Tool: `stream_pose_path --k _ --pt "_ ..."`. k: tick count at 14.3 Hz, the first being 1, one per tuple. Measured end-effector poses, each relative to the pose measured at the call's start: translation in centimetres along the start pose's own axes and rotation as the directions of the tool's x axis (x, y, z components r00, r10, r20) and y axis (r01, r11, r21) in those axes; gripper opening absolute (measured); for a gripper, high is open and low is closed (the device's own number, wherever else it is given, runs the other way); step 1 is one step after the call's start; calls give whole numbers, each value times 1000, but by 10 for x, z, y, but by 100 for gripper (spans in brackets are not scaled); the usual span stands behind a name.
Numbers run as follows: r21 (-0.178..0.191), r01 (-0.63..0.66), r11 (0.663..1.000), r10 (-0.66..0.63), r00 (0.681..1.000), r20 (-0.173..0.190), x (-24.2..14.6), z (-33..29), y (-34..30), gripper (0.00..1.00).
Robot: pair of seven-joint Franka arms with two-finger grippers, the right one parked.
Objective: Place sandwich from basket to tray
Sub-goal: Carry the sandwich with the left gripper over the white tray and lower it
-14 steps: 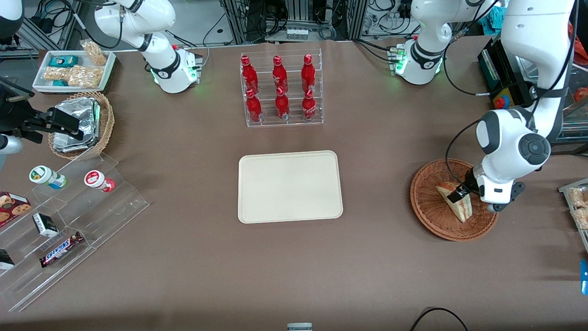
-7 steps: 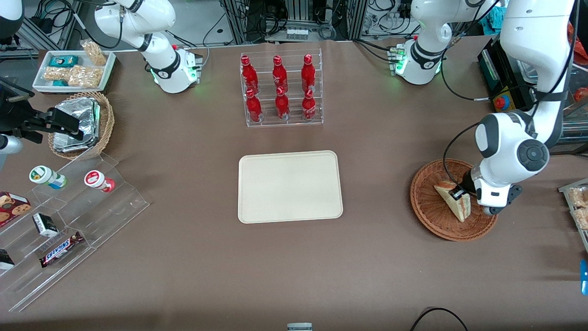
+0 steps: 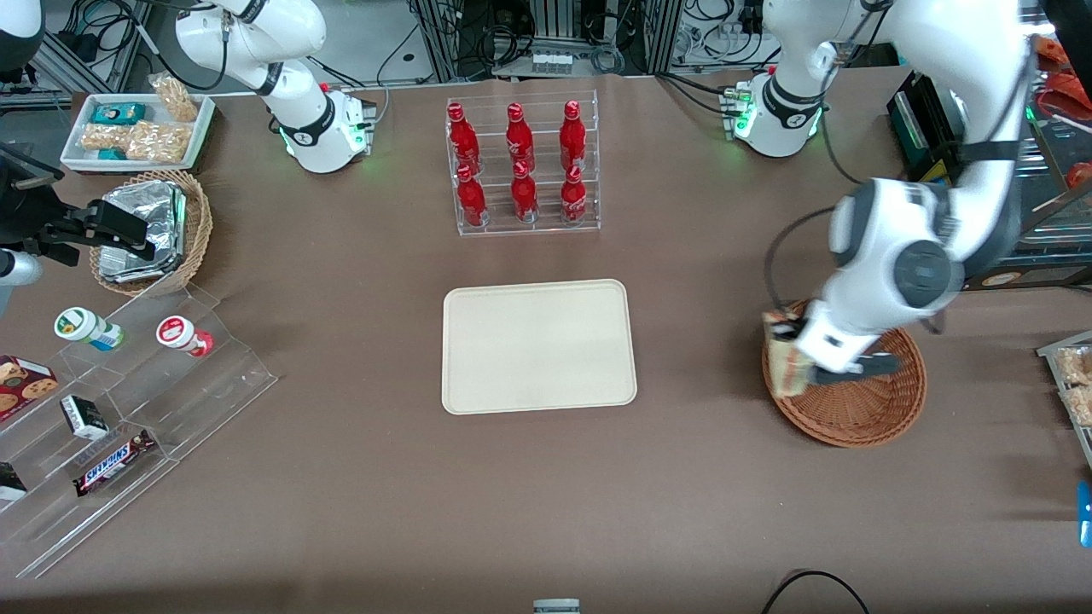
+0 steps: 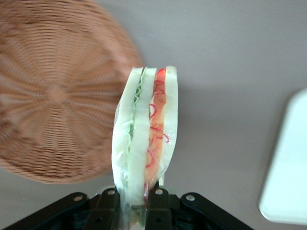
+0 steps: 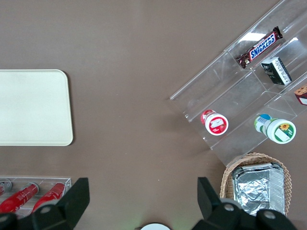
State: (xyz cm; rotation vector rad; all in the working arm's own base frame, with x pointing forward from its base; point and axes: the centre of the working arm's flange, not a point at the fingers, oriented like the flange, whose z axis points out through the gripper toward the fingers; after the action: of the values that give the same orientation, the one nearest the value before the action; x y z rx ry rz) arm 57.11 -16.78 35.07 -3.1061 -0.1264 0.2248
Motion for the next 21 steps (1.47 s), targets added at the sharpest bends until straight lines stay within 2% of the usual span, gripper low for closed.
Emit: stream_pose_path --k 3,6,7,11,15,17,21 --pt "13 -14 1000 14 1000 -16 -32 2 95 19" --pt "3 35 999 -35 998 -45 -50 4 180 18" --pt "0 52 999 -52 997 -49 -55 10 206 15" --pt "-16 115 993 -116 991 -61 -74 42 299 15" --pt "-81 109 991 -117 988 -104 -93 75 356 15" --pt "-91 95 991 -105 988 -111 -101 90 368 15" --pt "-83 84 993 -93 990 -107 -106 110 375 15"
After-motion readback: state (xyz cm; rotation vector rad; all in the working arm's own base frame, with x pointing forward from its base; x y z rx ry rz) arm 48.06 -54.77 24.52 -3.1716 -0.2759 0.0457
